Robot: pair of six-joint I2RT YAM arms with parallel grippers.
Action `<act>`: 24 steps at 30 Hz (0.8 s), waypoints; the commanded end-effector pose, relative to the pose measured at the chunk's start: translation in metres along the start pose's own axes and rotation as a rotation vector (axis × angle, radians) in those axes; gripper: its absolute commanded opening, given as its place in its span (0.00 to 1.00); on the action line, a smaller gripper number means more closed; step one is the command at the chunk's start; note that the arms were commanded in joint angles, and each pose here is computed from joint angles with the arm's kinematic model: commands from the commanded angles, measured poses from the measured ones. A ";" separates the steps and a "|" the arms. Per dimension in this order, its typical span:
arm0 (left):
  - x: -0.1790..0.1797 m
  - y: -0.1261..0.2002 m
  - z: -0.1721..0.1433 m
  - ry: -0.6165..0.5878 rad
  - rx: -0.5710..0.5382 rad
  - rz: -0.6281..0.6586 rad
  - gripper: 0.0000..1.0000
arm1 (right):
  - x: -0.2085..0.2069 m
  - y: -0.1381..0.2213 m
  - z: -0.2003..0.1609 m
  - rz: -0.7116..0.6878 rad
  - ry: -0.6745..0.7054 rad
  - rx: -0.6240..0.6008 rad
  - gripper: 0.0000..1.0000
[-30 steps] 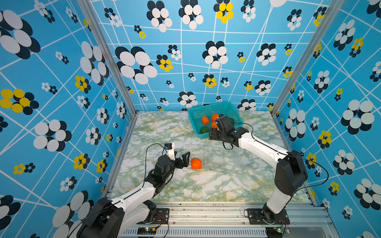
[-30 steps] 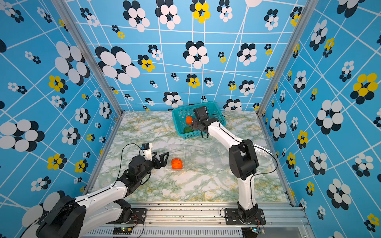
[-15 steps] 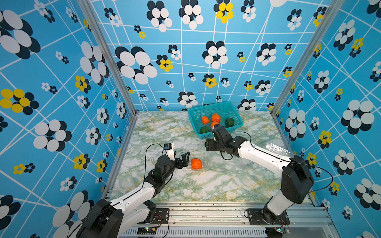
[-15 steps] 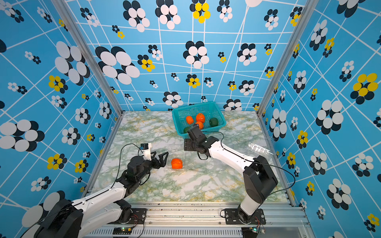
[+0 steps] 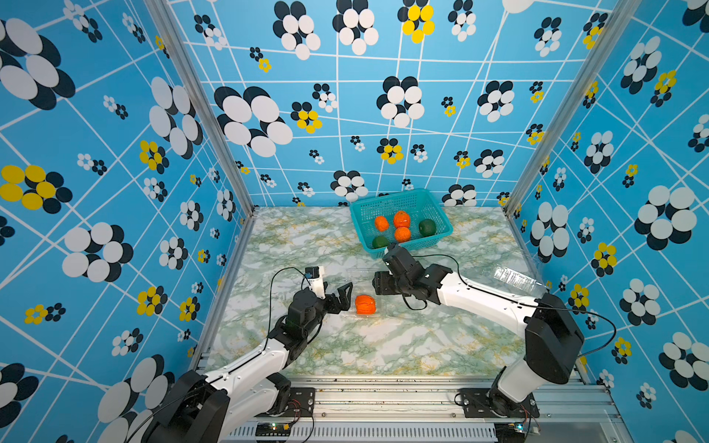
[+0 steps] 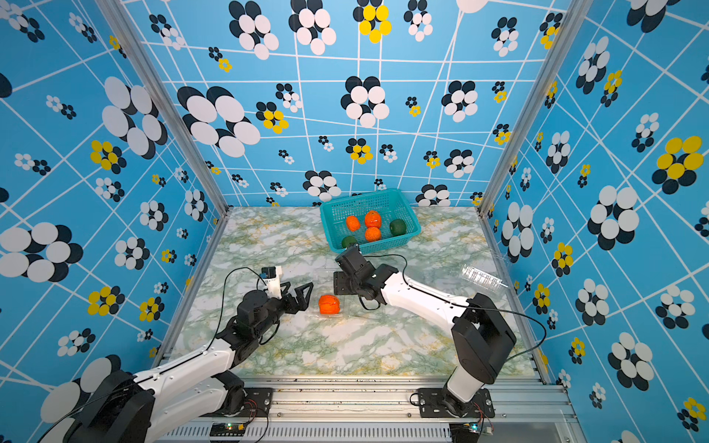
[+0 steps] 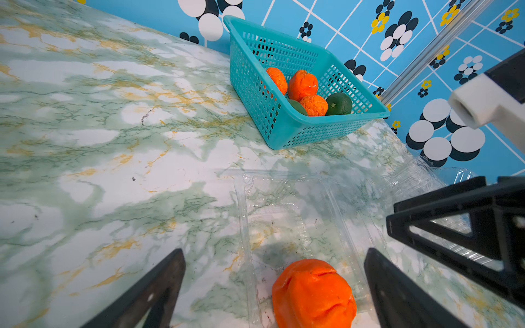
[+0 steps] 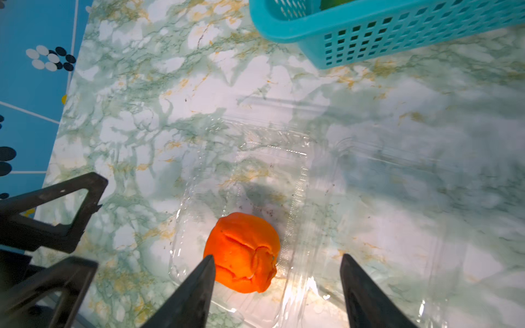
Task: Take oranges out of containers
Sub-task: Pick up the orange from the packing box.
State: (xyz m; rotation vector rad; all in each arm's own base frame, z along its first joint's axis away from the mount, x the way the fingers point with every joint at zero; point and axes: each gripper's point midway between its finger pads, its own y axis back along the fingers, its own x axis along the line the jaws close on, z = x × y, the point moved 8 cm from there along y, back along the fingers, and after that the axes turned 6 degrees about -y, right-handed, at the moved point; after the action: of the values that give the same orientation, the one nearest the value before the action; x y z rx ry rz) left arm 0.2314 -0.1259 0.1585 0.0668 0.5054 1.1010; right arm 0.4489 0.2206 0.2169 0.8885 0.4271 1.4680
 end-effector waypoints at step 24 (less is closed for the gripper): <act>0.003 0.004 0.006 0.012 -0.025 0.031 0.99 | 0.046 0.098 -0.175 0.227 0.155 0.221 0.68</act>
State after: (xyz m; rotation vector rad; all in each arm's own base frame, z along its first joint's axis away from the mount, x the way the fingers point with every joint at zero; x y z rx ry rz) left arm 0.2293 -0.1228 0.1637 0.0544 0.4969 1.1190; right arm 0.2642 0.2870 0.1994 1.0208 0.6107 1.7440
